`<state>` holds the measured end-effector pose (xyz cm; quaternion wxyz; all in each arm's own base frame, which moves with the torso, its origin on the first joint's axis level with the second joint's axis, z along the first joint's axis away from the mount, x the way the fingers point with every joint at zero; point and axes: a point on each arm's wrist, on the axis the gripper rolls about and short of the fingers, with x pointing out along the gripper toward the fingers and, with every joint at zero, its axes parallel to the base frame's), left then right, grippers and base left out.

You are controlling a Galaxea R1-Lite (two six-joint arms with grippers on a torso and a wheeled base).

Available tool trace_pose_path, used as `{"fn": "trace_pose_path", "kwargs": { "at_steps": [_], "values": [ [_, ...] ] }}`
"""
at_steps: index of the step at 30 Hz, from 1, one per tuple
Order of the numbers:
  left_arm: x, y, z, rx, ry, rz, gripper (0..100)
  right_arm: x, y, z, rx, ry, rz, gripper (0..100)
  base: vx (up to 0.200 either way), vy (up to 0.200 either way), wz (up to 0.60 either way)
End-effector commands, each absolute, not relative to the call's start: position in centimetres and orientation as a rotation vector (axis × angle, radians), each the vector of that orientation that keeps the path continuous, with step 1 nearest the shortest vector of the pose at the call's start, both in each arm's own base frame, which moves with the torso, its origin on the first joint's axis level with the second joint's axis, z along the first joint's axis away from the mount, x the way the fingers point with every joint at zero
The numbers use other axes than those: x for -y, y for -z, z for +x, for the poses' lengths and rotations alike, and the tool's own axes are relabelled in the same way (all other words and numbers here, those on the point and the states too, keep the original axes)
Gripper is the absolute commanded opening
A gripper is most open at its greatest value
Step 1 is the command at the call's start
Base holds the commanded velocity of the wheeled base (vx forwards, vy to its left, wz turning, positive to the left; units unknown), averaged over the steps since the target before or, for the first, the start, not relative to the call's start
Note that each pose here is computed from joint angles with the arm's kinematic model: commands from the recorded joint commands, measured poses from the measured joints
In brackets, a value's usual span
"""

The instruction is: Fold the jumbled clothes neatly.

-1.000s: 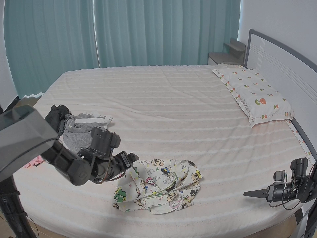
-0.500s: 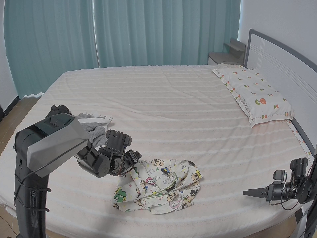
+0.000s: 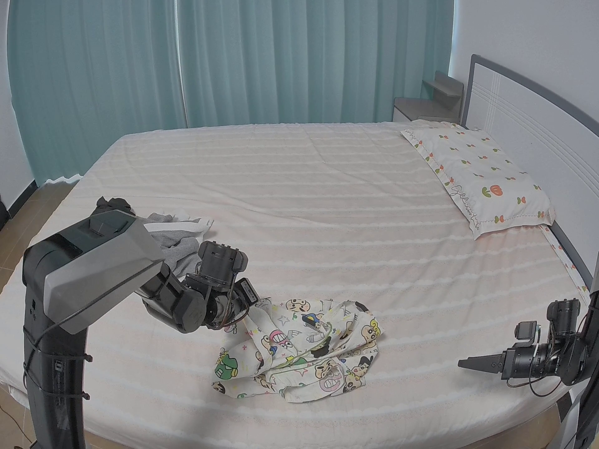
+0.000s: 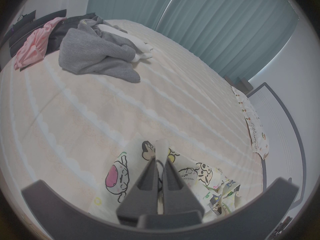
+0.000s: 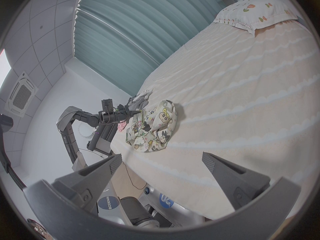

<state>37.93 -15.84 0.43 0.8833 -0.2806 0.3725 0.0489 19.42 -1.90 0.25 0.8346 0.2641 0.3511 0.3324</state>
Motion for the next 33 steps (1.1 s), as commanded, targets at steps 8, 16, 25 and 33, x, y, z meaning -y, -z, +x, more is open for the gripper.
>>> {"fn": "trace_pose_path", "kwargs": {
  "at_steps": [8, 16, 25, 33],
  "values": [
    [18.8, -5.7, 33.4, -0.727, 0.038, -0.555, 0, 1.8, -0.2, 19.0, -0.758, -0.702, 0.569, 100, 0.0, 0.0, 0.0],
    [23.3, -8.1, 29.0, -0.726, 0.21, -0.518, 0, 1.8, -0.2, 19.0, -0.757, -0.702, 0.568, 100, 0.0, 0.0, 0.0],
    [27.5, -9.0, 27.3, -0.619, 0.387, -0.574, 0, 1.8, -0.2, 19.0, -0.758, -0.702, 0.568, 100, 0.0, 0.0, 0.0],
    [30.2, -7.8, 25.6, -0.619, 0.476, -0.569, 0, 1.8, -0.1, 19.0, -0.759, -0.702, 0.569, 100, 0.0, 0.0, 0.0]
  ]
}}
